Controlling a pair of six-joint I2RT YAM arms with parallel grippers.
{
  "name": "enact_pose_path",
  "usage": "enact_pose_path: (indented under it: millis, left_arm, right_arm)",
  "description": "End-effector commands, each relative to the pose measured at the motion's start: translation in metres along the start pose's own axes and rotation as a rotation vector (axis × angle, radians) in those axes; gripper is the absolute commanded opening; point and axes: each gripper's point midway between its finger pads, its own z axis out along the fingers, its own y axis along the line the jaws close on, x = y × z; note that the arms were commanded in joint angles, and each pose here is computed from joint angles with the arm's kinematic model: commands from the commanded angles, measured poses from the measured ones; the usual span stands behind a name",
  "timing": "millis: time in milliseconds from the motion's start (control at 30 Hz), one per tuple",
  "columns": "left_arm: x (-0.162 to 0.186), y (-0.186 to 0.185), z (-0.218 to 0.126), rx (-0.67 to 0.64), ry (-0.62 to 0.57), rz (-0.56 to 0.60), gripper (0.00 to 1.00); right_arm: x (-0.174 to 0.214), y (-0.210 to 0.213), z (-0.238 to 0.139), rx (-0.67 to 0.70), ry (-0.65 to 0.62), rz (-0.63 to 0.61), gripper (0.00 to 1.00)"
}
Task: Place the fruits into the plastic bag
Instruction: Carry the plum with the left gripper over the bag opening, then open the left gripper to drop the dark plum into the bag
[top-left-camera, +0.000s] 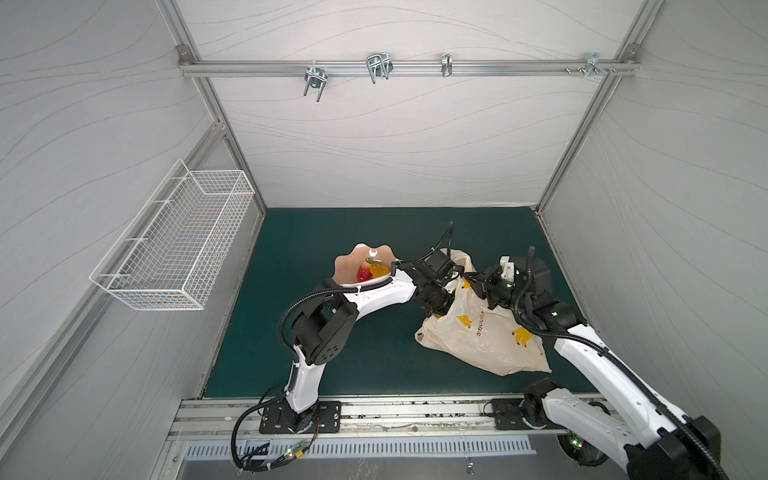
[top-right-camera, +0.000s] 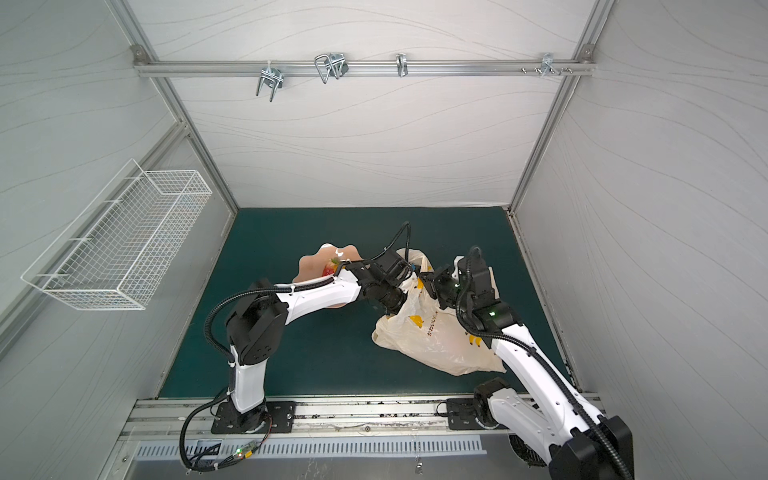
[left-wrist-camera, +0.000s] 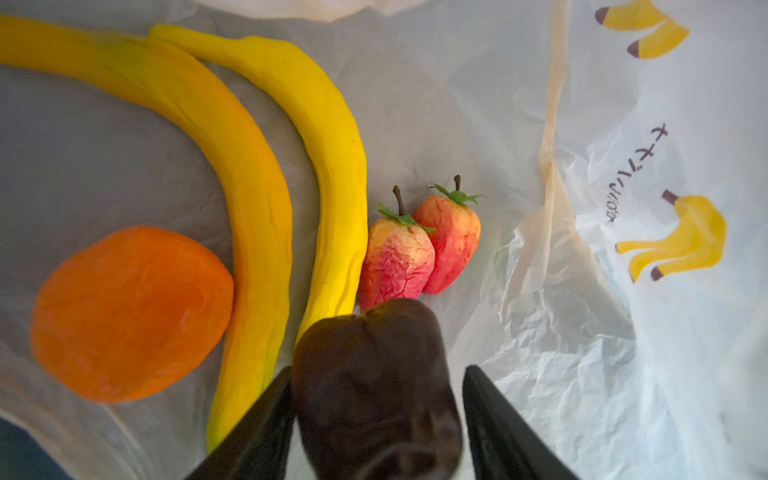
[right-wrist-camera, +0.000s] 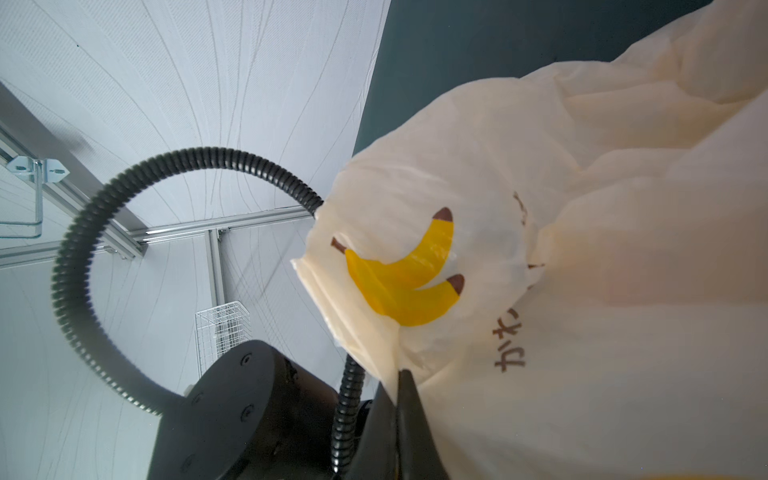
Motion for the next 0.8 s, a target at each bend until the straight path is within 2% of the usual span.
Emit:
enact_pose_path:
  millis: [0, 300, 767]
  left_arm:
    - [-0.015, -0.011, -0.004, 0.013, -0.040, 0.022, 0.70]
    - [-0.020, -0.014, -0.018, -0.005, -0.087, 0.018, 0.79]
    - [-0.019, 0.015, -0.066, -0.134, -0.172, -0.054, 0.79]
  right_arm:
    - [0.000, 0.003, 0.002, -0.014, -0.004, 0.018, 0.00]
    - [0.000, 0.002, 0.002, -0.010, -0.004, 0.016, 0.00]
    - [0.001, 0.001, 0.000, -0.006, -0.004, 0.014, 0.00]
